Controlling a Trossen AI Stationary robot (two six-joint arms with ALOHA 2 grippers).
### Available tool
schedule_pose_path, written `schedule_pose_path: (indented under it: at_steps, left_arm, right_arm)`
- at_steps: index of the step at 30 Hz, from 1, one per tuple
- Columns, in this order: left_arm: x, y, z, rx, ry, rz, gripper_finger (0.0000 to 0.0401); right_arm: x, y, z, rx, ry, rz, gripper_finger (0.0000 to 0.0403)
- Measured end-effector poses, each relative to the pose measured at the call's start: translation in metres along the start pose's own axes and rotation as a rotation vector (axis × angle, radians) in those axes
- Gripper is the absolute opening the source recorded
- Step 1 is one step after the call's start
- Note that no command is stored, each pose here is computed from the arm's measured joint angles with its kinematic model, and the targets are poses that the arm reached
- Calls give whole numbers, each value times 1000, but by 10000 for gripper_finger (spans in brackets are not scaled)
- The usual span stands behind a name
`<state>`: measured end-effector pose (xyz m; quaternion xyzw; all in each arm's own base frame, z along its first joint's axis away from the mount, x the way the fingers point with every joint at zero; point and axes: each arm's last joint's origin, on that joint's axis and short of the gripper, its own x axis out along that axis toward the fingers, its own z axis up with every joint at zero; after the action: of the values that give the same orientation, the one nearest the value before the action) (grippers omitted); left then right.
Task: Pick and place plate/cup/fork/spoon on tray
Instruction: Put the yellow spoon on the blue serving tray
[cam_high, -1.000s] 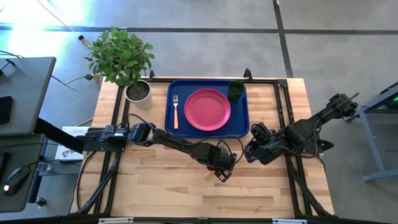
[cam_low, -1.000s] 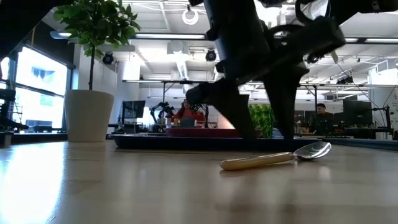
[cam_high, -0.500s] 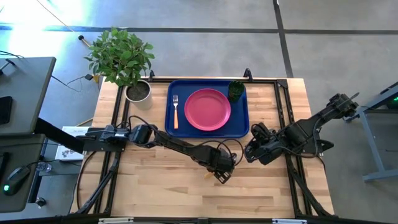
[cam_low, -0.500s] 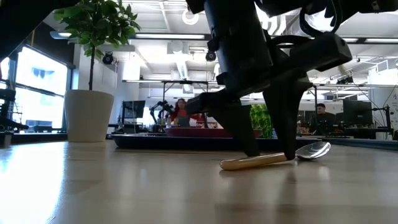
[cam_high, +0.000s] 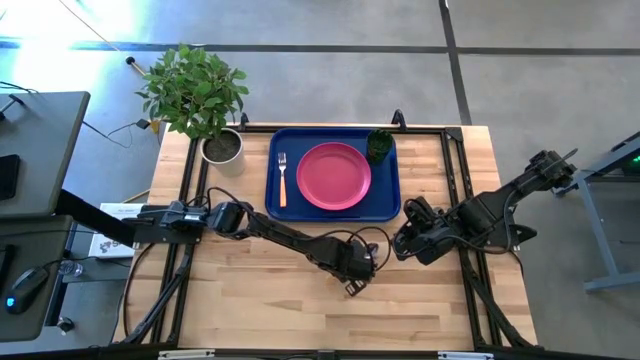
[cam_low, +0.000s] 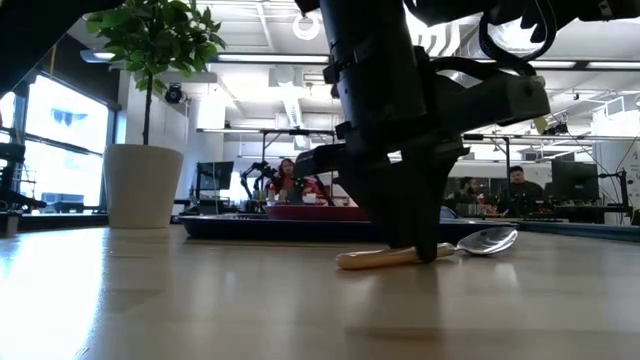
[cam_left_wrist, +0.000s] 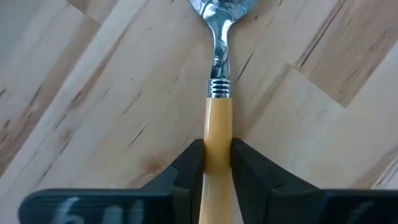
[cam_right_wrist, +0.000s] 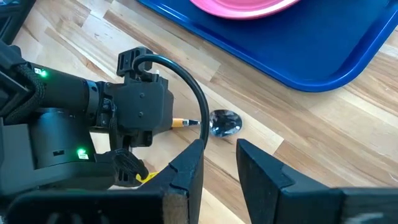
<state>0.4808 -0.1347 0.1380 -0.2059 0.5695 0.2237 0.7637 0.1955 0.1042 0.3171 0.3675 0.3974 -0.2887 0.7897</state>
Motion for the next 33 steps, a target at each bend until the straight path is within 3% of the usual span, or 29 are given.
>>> schedule_pose_path:
  at_steps: [11,33]
  left_arm:
    - [0,1,0,35,16,-4,56]
    - [-14,2,6,4,164,-175,54]
  right_arm:
    - [0,0,1,19,-26,-2,87]
    - [0,0,1,19,-25,1,87]
